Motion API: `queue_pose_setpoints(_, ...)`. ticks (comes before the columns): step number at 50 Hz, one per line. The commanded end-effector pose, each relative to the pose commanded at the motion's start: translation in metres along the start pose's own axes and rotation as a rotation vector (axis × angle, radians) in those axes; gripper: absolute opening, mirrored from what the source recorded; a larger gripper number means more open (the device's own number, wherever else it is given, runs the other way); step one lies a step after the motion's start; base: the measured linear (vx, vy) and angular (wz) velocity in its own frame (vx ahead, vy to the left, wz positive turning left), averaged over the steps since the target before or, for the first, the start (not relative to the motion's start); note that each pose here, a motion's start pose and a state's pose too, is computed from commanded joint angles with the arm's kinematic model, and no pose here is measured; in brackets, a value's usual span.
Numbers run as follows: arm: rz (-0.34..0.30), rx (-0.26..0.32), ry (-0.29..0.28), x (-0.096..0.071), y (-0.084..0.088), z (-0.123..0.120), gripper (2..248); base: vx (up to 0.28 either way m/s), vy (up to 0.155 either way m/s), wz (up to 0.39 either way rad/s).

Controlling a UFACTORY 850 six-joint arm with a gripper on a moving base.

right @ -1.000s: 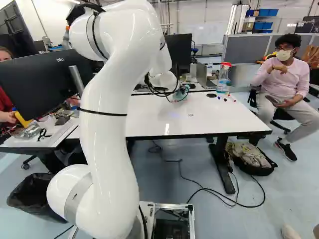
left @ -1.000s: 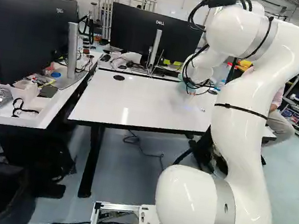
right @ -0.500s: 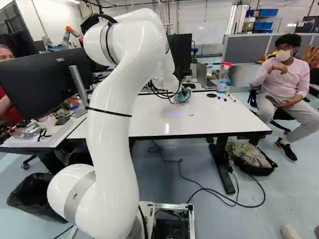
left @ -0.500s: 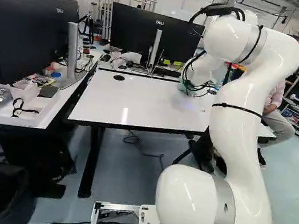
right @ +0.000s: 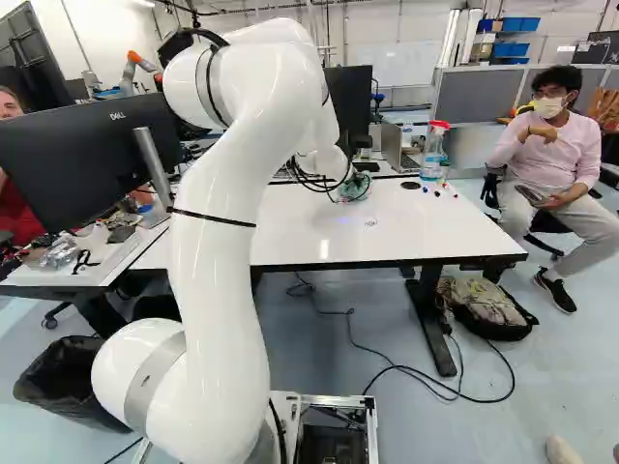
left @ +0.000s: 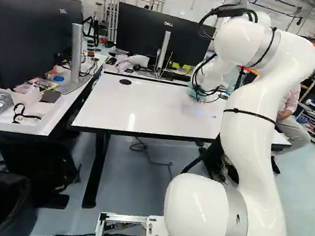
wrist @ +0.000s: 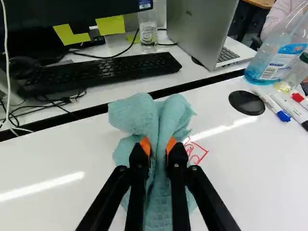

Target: Clean the table with the green towel

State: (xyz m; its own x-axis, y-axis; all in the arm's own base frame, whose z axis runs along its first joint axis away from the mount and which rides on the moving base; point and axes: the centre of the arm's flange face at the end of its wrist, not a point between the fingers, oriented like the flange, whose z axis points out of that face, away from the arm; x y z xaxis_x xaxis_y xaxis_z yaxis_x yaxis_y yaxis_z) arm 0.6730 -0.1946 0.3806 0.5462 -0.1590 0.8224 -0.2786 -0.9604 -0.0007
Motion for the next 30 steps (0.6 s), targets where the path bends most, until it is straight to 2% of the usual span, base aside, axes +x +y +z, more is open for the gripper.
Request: queue_pose_setpoints(30,0.000,0.000,-0.088,-0.0079,0.0000,-0.0003,54,0.000,0.000,0.000)
